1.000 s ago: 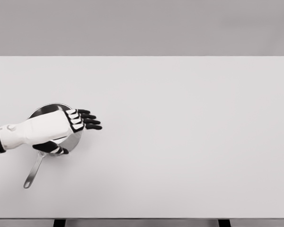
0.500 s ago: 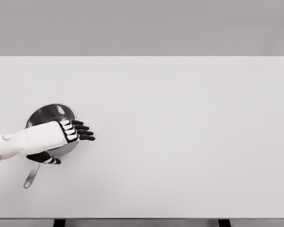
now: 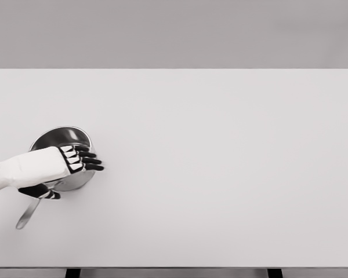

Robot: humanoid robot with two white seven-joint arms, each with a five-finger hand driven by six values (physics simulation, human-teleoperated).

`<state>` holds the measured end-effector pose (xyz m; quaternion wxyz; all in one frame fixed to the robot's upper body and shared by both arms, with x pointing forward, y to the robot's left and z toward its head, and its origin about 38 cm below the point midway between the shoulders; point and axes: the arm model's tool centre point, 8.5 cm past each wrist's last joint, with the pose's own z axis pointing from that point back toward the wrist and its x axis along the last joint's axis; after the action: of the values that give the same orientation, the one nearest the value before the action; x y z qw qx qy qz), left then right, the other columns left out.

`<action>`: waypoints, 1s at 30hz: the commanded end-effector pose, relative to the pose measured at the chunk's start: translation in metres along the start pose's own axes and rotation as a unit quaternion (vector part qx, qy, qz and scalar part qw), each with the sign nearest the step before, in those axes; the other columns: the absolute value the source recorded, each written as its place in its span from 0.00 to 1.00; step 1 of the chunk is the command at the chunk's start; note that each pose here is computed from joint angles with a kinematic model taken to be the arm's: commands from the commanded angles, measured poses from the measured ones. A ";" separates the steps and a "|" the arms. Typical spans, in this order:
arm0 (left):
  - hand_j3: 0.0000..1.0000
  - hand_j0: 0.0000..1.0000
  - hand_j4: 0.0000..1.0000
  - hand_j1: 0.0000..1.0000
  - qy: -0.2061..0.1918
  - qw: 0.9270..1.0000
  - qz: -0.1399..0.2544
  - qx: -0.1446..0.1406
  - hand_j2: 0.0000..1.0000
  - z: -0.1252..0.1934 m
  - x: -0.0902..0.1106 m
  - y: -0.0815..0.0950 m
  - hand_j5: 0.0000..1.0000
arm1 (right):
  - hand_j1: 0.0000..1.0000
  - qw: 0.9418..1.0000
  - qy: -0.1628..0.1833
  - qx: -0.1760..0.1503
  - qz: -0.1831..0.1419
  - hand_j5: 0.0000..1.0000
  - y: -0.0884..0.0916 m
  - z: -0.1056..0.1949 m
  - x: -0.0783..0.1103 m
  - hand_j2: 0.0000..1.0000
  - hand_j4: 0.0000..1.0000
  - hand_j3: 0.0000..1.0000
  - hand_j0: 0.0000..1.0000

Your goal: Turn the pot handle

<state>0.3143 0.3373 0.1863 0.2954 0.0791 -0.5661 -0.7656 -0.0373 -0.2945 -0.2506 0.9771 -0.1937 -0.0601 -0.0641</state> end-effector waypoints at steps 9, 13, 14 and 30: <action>1.00 1.00 1.00 1.00 0.050 0.999 0.007 -0.007 1.00 0.020 -0.027 -0.003 1.00 | 1.00 1.000 0.001 0.000 -0.001 1.00 0.000 0.000 0.000 1.00 1.00 1.00 1.00; 1.00 1.00 1.00 1.00 0.077 0.997 0.005 0.001 1.00 0.031 -0.042 0.003 1.00 | 1.00 1.000 0.000 0.000 -0.001 1.00 0.000 0.000 0.000 1.00 1.00 1.00 1.00; 1.00 1.00 1.00 1.00 0.078 0.997 0.006 0.003 1.00 0.032 -0.043 0.004 1.00 | 1.00 1.000 0.000 0.000 -0.001 1.00 0.000 0.000 0.000 1.00 1.00 1.00 1.00; 1.00 1.00 1.00 1.00 0.114 0.993 0.006 0.015 1.00 0.050 -0.060 0.007 1.00 | 1.00 1.000 0.000 0.000 0.000 1.00 0.000 0.000 0.000 1.00 1.00 1.00 1.00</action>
<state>0.3428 0.4070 0.1955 0.3587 0.1648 -0.5416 -0.7422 -0.0373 -0.2945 -0.2506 0.9771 -0.1937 -0.0601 -0.0642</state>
